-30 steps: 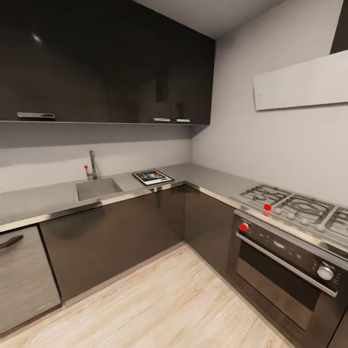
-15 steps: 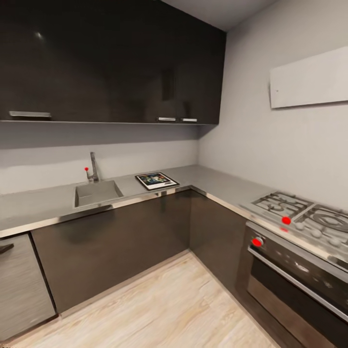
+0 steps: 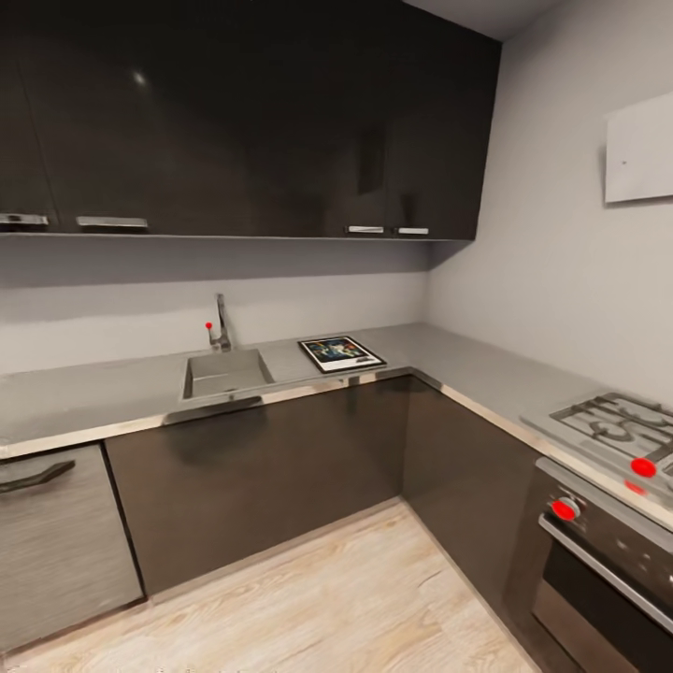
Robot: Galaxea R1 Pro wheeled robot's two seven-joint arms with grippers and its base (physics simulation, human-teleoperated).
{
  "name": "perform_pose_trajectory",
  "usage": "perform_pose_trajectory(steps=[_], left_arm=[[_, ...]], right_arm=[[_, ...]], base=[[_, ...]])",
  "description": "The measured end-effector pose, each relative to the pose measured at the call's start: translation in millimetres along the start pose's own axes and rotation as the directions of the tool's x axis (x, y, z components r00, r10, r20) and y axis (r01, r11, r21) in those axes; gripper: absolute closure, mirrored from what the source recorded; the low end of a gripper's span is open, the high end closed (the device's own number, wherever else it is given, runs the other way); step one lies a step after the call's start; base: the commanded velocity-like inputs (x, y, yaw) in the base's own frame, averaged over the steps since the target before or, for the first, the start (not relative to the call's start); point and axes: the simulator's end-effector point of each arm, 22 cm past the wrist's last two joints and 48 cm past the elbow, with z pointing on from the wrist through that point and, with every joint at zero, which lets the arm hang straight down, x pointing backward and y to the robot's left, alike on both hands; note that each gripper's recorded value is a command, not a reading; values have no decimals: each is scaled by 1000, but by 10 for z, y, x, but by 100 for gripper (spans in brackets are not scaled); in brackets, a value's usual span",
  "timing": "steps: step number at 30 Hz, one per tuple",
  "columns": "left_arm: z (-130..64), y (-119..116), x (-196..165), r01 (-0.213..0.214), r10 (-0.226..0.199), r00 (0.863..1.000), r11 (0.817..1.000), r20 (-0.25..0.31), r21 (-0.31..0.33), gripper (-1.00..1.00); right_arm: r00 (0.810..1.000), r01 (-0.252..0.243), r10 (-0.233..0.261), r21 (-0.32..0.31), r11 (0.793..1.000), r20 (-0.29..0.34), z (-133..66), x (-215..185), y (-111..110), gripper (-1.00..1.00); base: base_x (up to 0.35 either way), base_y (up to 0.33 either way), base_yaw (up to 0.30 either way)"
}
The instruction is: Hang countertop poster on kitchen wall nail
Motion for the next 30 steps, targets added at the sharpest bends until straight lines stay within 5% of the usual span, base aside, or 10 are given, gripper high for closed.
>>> perform_pose_trajectory(steps=[18, 30], left_arm=[[-1, -11, 1, 0, 0, 1000, 1000, 0, 2, -100], [0, 1, 0, 0, 0, 1000, 1000, 0, 0, -100]], right_arm=[[1000, -3, 3, 2, 1000, 0, -2, 0, -7, -100], [1000, -1, 1, 0, 1000, 1, 0, -2, -1, -100]], base=[[69, -73, 90], [49, -55, 246]])
